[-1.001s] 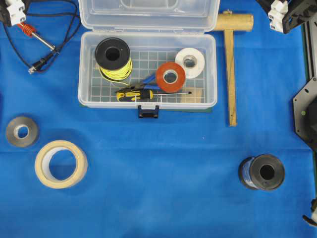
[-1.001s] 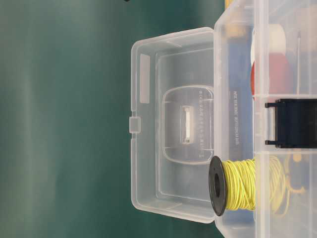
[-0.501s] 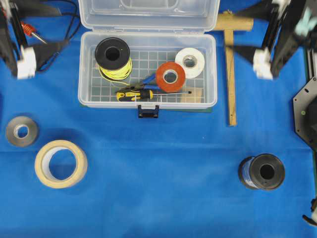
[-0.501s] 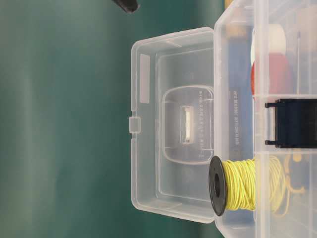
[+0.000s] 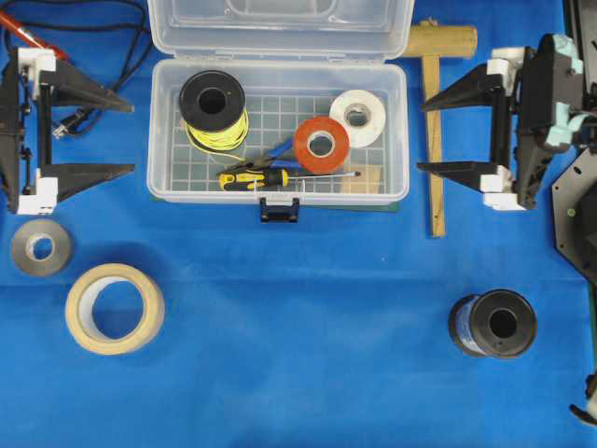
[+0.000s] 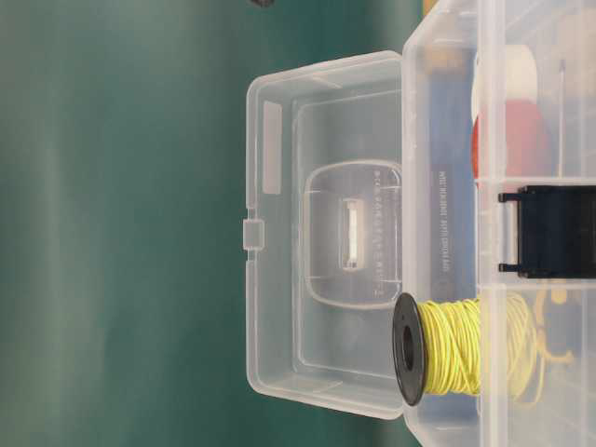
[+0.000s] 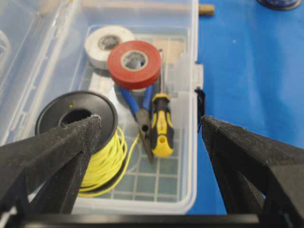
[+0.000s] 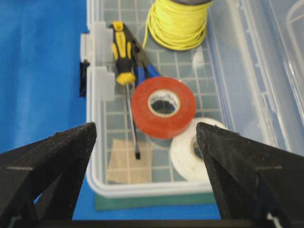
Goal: Open the tool box with both arms.
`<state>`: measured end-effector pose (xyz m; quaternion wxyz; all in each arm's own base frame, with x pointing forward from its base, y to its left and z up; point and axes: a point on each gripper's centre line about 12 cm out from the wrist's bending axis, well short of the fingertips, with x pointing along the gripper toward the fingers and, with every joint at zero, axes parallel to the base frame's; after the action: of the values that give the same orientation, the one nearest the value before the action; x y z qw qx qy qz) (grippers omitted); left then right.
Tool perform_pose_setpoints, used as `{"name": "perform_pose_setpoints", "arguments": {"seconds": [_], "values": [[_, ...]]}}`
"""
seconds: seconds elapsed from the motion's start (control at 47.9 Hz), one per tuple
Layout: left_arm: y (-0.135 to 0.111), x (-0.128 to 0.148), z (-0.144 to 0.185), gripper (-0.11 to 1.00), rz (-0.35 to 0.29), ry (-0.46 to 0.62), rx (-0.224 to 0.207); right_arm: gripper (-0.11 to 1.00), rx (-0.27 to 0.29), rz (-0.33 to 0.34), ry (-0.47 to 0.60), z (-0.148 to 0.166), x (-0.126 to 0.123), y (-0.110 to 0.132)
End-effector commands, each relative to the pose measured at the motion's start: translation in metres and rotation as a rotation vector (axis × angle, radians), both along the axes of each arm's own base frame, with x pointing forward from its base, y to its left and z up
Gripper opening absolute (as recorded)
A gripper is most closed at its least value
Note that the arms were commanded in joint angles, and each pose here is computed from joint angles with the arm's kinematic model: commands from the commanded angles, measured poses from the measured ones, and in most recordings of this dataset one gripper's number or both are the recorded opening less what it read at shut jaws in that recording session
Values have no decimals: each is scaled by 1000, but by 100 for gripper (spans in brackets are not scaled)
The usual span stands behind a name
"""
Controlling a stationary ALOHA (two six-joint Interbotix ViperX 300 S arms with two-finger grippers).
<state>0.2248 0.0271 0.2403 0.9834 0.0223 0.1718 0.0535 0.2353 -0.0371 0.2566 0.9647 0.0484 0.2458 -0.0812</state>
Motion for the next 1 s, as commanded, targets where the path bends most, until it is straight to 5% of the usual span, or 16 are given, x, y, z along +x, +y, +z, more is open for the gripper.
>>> {"name": "perform_pose_setpoints", "arguments": {"seconds": [0.0, 0.417, 0.981], "values": [[-1, -6, 4, 92, -2, -13, -5, 83, -6, 3, -21, 8, -7, 2], [-8, -56, -26, 92, 6, -23, -38, 83, 0, 1, -39, -22, -57, 10], [-10, -69, -38, 90, 4, 16, -46, 83, 40, -18, 2, -37, -59, 10]]}}
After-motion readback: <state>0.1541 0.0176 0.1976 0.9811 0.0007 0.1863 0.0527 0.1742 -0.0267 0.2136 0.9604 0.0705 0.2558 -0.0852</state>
